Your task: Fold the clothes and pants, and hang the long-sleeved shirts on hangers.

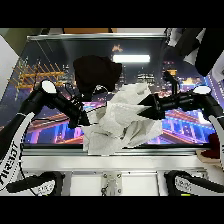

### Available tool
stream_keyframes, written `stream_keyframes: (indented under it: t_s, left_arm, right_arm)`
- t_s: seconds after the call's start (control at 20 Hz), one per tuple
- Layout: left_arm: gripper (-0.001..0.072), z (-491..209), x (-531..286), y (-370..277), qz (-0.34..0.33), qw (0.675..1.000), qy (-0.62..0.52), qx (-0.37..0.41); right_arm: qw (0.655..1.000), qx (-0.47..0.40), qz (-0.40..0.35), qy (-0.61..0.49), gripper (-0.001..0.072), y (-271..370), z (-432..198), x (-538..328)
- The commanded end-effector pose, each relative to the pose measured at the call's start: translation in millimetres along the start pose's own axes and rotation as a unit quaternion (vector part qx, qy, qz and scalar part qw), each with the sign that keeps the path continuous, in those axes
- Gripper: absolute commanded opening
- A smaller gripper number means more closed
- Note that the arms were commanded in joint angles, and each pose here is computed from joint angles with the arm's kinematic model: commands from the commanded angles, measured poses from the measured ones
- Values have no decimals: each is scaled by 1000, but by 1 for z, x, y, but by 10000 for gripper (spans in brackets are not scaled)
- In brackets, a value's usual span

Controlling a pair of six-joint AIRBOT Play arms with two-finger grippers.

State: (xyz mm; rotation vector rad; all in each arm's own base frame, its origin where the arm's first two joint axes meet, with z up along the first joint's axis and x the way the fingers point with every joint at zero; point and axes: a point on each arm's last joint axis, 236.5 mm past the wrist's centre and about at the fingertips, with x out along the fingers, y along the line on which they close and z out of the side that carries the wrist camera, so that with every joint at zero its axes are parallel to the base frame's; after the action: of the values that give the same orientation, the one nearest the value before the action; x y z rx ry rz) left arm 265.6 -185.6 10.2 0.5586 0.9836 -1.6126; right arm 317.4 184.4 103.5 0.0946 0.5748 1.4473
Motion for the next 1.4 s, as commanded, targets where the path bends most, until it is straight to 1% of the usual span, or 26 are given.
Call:
stream_keyframes:
  t_s: [0.0,0.15,0.3,0.5,0.6,0.75,1.0,1.35]
  left_arm:
    - [16,-2,0,0,0,1000,4,0]
    - [16,-2,0,0,0,1000,4,0]
    - [15,-2,0,0,0,1000,4,0]
    - [16,-2,0,0,1,1000,4,0]
    - [16,-2,0,0,1,1000,4,0]
    - [15,-2,0,0,1,1000,4,0]
    - [15,-2,0,0,1,1000,4,0]
    - [16,-2,0,0,1,1000,4,0]
  right_arm:
    - [999,-9,-48,-21,635,-6,10,-38]
    - [999,5,-33,-29,634,7,1,-69]
    - [999,24,-35,-26,634,7,-17,-75]
    - [999,36,-21,-35,635,1,-33,-55]
    - [998,46,4,-47,634,0,-31,-42]
    - [996,39,31,-74,635,-3,-22,-24]
    - [997,35,39,-63,634,-3,-21,1]
    - [997,31,49,-55,634,2,-21,11]
